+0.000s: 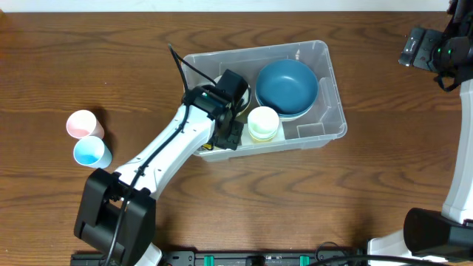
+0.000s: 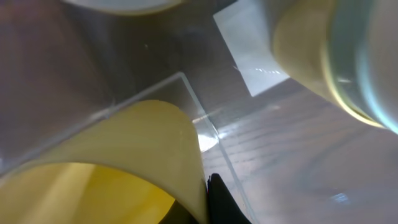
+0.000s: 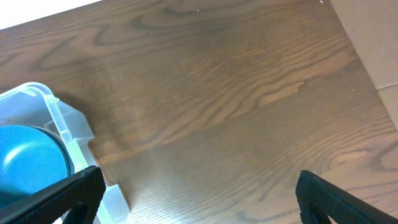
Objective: Pack container
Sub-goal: 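Lift the yellow cup and carry it into the bin with the left gripper, then lower the yellow cup into the bin's front left and release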
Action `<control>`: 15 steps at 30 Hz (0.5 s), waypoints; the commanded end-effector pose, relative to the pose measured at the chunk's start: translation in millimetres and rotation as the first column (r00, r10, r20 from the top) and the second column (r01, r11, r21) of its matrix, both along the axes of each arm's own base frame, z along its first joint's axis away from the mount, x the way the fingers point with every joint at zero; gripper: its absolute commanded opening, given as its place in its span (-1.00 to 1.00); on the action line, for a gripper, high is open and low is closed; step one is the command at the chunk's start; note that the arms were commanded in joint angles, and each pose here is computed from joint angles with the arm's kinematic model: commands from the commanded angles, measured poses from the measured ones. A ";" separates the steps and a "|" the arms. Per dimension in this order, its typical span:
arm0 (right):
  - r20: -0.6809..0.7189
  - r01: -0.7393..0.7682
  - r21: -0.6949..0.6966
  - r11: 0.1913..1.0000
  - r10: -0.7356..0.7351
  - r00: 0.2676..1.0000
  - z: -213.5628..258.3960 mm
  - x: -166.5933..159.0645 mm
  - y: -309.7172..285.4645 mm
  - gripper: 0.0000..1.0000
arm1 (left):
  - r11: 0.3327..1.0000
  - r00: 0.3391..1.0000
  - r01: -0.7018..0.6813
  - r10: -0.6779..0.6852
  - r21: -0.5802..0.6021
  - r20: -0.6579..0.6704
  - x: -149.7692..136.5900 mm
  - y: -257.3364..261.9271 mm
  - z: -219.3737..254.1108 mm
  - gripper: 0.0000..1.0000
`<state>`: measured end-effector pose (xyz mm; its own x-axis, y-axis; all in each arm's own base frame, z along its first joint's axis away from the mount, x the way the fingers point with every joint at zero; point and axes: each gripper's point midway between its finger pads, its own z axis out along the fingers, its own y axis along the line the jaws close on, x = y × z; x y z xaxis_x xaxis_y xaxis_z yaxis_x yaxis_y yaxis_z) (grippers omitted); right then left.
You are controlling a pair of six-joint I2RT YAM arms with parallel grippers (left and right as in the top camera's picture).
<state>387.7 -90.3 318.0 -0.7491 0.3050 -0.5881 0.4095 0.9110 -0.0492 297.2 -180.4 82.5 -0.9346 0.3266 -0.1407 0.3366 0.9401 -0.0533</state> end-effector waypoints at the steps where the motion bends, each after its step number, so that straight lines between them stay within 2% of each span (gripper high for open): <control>1: 0.003 0.015 0.000 1.000 -0.015 1.000 0.7 -1.0 -1.8 0.98 | 1.000 1.000 -0.005 0.005 -0.003 -0.023 -5.3 -0.2 -11.2 -0.88; 2: 0.003 0.015 0.000 1.000 -0.015 1.000 0.7 -1.0 -1.8 0.98 | 1.000 1.000 -0.005 0.005 -0.005 -0.020 -5.0 -0.4 -13.0 -0.85; 3: 0.003 0.015 0.000 1.000 -0.015 1.000 0.7 -1.0 -1.8 0.98 | 1.000 1.000 -0.005 0.005 -0.007 -0.017 -4.5 -0.7 -14.0 -0.70; 5: 0.003 0.015 0.000 1.000 -0.015 1.000 0.7 -1.0 -1.8 0.99 | 1.000 1.000 -0.005 0.005 -0.009 -0.013 -3.5 -1.2 -14.8 -0.27; 7: 0.003 0.015 0.000 1.000 -0.015 1.000 0.7 -1.0 -1.8 0.99 | 1.000 1.000 -0.006 0.006 -0.013 -0.006 -1.9 -1.6 -14.6 0.01; 15: 0.003 0.015 0.000 1.000 -0.015 1.000 0.7 -1.0 -1.8 0.98 | 0.998 0.998 -0.050 0.051 -0.028 0.046 18.4 7.1 0.1 0.04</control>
<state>387.7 -90.3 318.0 -0.7493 0.3050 -0.5878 0.4095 0.9110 -0.0493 305.2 -179.4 73.8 -0.9370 0.3036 -0.1727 0.3181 0.9460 -0.0630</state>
